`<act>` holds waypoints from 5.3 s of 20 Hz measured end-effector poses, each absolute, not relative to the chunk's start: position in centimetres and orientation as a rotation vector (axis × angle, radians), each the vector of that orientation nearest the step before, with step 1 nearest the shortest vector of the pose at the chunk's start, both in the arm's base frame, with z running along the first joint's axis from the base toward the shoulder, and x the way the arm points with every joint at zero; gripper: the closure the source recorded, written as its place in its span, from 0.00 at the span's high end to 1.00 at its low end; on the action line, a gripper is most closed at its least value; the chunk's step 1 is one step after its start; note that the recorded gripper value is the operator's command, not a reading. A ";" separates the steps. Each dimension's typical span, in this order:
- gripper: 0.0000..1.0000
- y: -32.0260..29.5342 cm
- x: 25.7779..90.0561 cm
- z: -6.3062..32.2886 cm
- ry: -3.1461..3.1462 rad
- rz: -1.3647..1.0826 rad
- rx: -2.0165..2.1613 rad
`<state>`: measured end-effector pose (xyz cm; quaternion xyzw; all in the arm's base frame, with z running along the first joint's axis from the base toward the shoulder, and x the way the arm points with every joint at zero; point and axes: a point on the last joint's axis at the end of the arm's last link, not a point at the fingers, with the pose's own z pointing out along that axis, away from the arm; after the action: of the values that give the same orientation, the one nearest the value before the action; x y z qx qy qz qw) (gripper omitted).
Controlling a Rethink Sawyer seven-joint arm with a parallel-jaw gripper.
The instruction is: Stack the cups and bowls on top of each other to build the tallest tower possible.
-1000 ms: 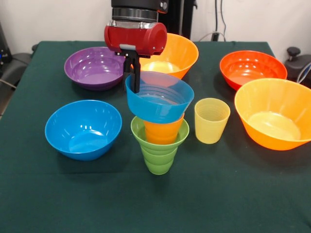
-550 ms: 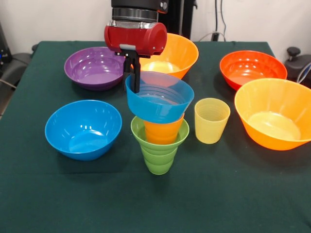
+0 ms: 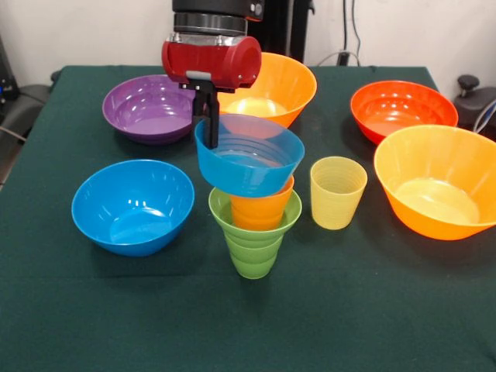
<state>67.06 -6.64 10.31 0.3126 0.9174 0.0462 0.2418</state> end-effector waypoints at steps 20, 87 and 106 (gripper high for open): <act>0.00 -6.0 66.2 9.8 2.530 0.153 0.866; 0.00 -7.5 65.2 9.5 2.504 0.178 0.913; 0.00 -8.4 66.9 10.1 2.477 0.177 0.912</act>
<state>66.88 -8.38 10.12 0.3341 0.9077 0.0647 0.2453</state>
